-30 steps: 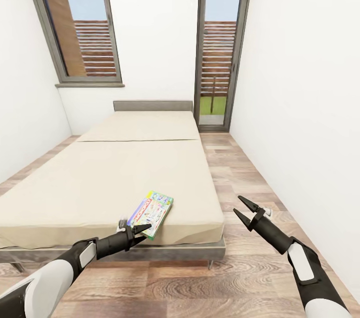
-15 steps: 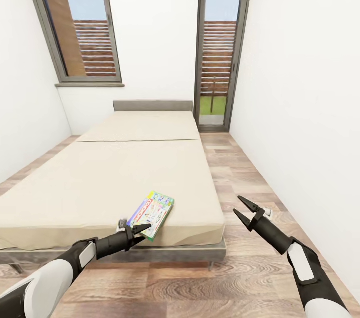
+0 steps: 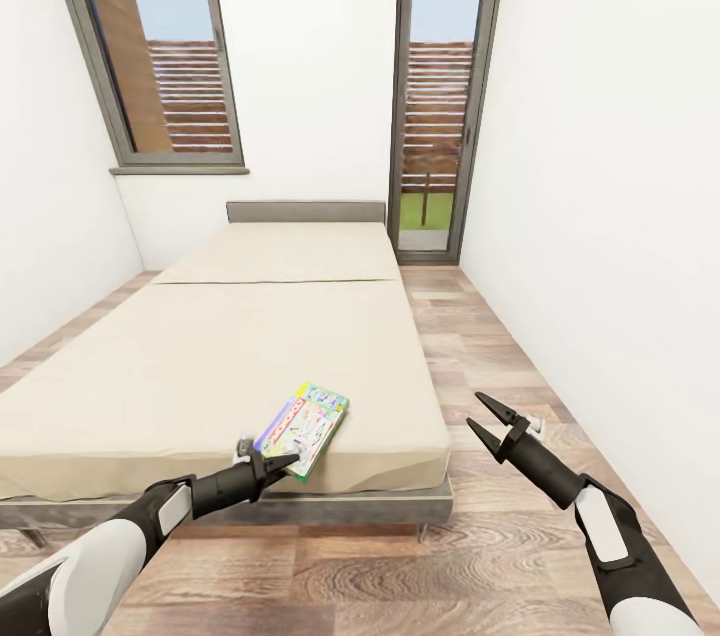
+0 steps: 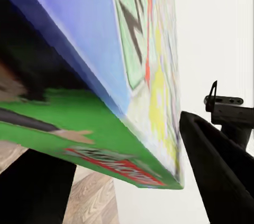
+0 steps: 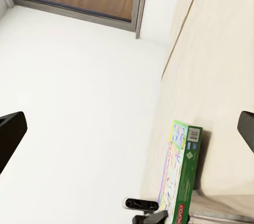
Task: Put all the toys in the child's room - the three board games (two on the bed and one on the table), the two jigsaw puzzles on the table, and the tennis ball on the table - inside the toy box on the table in the child's room.
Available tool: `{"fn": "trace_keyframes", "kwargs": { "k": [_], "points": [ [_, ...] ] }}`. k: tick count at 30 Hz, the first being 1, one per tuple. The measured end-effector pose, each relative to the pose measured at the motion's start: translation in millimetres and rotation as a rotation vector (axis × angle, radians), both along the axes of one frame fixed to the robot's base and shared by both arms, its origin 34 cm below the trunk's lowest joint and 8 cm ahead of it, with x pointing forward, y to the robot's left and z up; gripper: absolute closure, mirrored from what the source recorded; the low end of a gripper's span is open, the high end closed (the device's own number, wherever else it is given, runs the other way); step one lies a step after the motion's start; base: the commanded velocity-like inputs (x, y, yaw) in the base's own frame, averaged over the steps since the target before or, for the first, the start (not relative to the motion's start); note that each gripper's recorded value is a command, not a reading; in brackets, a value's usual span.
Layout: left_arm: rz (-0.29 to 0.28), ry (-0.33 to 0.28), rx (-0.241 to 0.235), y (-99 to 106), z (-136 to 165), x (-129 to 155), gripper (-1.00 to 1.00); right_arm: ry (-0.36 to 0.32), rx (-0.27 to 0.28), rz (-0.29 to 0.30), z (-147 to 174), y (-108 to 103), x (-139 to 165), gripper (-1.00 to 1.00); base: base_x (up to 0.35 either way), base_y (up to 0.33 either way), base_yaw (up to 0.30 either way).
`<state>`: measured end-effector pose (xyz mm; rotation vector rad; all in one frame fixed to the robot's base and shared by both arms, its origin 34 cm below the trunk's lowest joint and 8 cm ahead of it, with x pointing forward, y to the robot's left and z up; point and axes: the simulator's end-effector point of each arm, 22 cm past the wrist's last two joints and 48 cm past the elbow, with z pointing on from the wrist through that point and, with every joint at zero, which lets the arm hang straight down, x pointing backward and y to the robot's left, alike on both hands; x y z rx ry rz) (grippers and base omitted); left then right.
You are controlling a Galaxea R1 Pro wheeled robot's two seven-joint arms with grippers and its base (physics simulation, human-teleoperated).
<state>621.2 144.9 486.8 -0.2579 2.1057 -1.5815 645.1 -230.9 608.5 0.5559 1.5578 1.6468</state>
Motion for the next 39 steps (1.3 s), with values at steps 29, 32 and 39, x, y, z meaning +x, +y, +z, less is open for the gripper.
{"fn": "trace_keyframes", "kwargs": {
  "k": [29,32,39],
  "points": [
    [-0.001,0.001,-0.005,0,47,11,1.00,-0.022,-0.019,-0.026,47,-3,14,-1.00,0.000,0.000,0.000],
    [-0.001,0.001,-0.005,0,54,13,1.00,-0.022,-0.019,-0.026,54,-3,16,-1.00,0.000,0.000,0.000],
    [-0.001,0.001,-0.004,0,69,16,1.00,-0.021,-0.020,-0.028,69,-3,20,-1.00,0.000,0.000,0.000]
  ]
}}
